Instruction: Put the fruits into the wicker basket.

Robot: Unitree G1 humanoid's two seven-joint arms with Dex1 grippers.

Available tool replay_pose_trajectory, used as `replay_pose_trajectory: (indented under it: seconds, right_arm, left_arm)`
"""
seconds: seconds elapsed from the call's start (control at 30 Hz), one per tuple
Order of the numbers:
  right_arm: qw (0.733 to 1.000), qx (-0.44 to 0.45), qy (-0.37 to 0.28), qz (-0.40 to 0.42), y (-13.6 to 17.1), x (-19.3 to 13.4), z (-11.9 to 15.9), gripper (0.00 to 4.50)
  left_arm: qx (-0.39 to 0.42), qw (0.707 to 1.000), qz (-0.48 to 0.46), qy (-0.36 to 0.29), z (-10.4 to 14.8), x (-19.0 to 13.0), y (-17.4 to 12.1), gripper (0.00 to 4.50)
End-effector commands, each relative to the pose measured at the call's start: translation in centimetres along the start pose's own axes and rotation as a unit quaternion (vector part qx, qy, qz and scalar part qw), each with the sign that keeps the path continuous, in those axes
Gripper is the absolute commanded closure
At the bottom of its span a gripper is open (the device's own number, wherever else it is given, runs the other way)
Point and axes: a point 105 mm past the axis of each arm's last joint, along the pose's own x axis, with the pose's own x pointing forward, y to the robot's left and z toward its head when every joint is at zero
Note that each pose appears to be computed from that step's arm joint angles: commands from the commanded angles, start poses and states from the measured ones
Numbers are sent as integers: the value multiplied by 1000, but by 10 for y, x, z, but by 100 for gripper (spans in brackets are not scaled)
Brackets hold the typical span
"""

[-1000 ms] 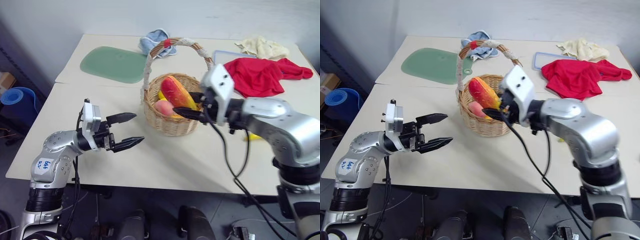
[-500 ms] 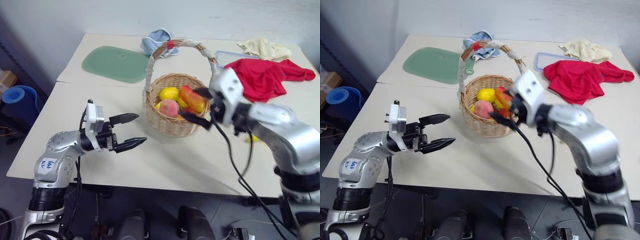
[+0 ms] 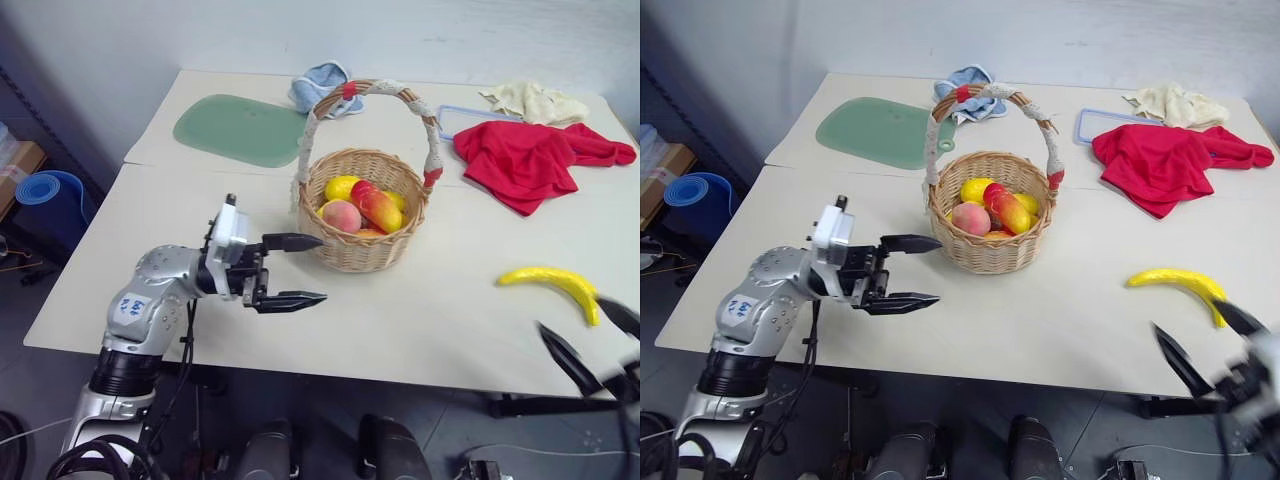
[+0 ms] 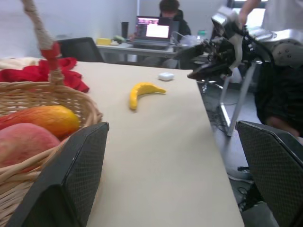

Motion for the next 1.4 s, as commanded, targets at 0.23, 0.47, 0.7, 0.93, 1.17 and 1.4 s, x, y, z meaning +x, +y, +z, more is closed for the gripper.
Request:
replay_pose_trajectory:
  seconds: [0.23,0.47,0.7,0.93,1.17,1.4]
  right_arm:
    - [992,-16,49,-111,-29,-57,-47,5]
    - [999,-42,11,-33,-67,7,-9,5]
    - [994,-40,102,12,-102,100,-5,5]
    - [972,20,231,24,-110,149,-33,5]
    - [962,98,251,46,-106,159,-33,57]
    - [950,162,218,156,-82,147,-11,305]
  left_arm:
    - [38,999,-18,3,9,5,-1,0]
    - [40,999,-13,8,8,5,-4,0]
    - [50,999,10,3,8,6,-5,0]
    - [55,998,32,7,10,1,-7,0]
    - [61,997,51,11,13,-4,-8,0]
    - [58,996,74,-2,15,-6,-5,0]
